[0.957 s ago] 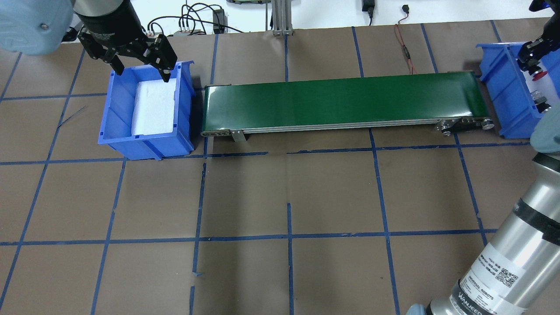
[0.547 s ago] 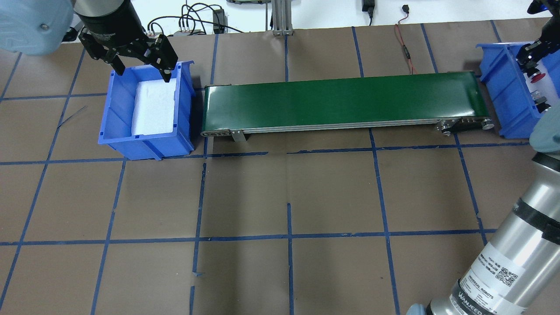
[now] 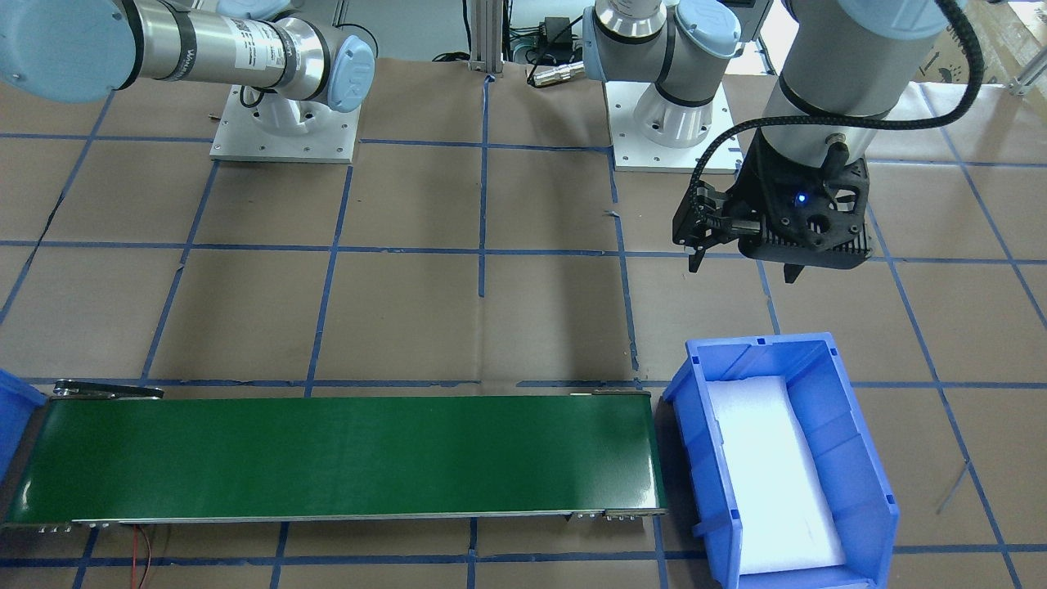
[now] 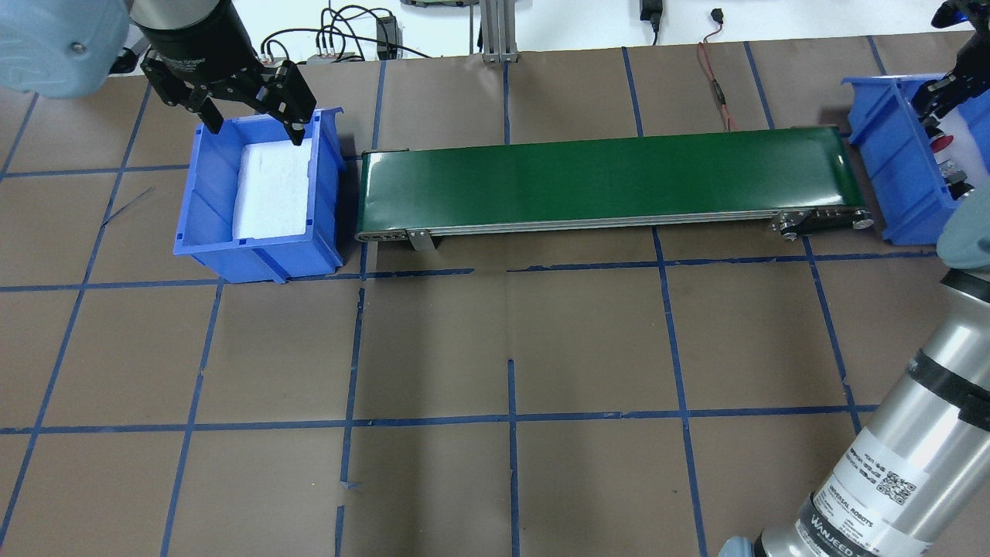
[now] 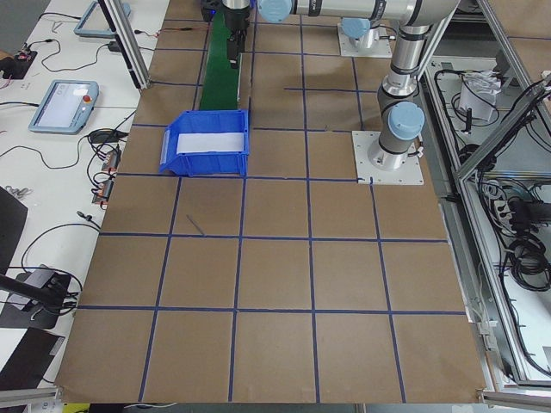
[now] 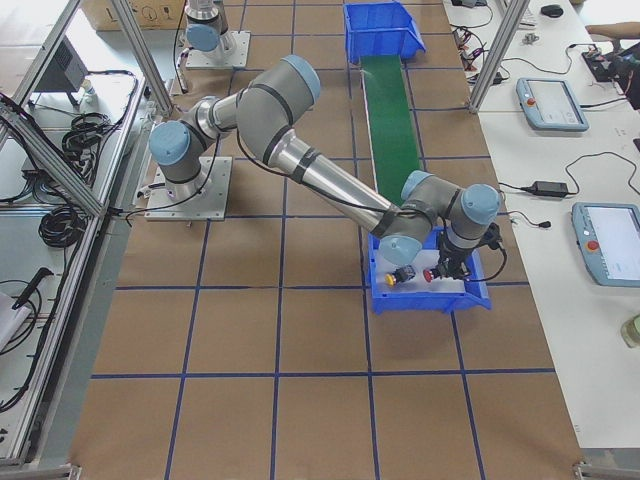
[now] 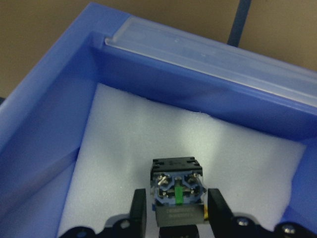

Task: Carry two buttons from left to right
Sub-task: 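Lower the red button into the far-end blue bin with the right gripper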

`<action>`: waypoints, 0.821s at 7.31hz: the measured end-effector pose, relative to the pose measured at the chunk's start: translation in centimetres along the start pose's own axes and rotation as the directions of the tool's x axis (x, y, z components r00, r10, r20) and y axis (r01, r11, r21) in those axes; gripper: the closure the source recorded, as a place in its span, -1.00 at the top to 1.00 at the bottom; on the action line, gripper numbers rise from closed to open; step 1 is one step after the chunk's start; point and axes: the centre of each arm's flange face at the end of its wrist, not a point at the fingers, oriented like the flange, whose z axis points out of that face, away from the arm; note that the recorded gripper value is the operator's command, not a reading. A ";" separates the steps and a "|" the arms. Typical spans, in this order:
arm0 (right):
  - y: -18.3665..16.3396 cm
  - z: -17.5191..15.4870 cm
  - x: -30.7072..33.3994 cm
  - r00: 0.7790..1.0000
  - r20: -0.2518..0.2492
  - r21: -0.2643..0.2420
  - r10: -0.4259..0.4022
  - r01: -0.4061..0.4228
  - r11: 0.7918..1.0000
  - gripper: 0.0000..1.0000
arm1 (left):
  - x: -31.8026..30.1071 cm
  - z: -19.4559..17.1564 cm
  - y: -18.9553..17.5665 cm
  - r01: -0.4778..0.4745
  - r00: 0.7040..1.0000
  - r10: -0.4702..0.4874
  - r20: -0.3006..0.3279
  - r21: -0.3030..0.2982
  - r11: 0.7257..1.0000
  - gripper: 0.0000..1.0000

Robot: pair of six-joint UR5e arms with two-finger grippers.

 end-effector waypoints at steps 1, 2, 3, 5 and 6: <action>0.0 0.1 0.0 1.000 0.001 0.001 0.001 -0.001 1.000 0.13 | 0.0 0.0 0.0 0.001 1.000 -0.001 0.000 0.000 1.000 1.00; 0.1 0.1 0.1 1.000 0.002 0.001 0.001 -0.001 1.000 0.13 | 0.0 0.0 0.0 0.001 1.000 -0.001 0.000 0.000 1.000 1.00; 0.0 -0.2 0.1 1.000 0.000 0.003 0.001 -0.001 1.000 0.12 | -0.1 0.0 0.0 0.001 1.000 -0.001 0.000 0.001 1.000 1.00; -0.1 -1.8 0.2 1.000 -0.004 0.009 -0.002 0.002 1.000 0.12 | -0.1 -0.1 0.0 0.001 1.000 -0.001 -0.001 0.001 1.000 1.00; -0.1 -3.6 0.1 1.000 -0.001 0.006 -0.006 0.006 1.000 0.12 | 0.0 -0.1 0.1 0.001 1.000 -0.001 -0.001 0.002 1.000 1.00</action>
